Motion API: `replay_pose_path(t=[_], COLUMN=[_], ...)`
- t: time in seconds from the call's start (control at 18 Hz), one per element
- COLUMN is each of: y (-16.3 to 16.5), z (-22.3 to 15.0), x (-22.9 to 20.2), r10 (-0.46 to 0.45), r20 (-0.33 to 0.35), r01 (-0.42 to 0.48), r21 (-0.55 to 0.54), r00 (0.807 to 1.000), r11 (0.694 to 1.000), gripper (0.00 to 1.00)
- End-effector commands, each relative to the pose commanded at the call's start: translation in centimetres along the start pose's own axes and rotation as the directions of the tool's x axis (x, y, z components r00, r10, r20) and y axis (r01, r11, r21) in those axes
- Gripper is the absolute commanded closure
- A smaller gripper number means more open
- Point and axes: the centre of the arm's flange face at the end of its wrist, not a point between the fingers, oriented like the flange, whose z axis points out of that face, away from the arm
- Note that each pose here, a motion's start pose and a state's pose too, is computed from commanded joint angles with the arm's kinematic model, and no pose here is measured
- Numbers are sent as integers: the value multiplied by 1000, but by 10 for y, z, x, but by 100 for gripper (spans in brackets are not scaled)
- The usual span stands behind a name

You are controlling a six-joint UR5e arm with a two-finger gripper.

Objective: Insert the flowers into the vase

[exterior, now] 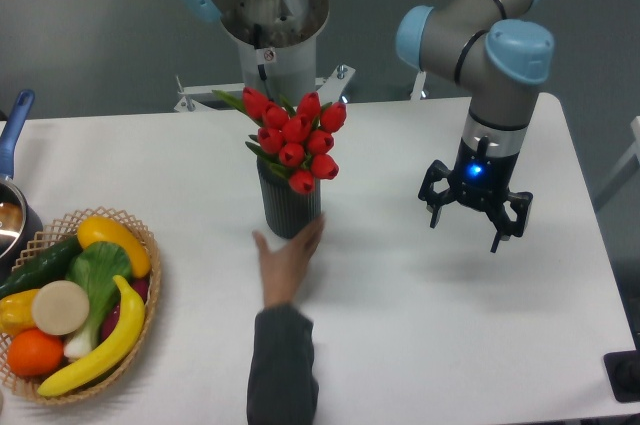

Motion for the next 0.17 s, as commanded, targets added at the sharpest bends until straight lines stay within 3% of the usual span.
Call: replay_pose_path(t=[0.17], y=[-6], z=[4], x=[6], r10=[34], r20=[-3], r01=[-34], r21=[-52], r00=[999], r11=[998], gripper=[0])
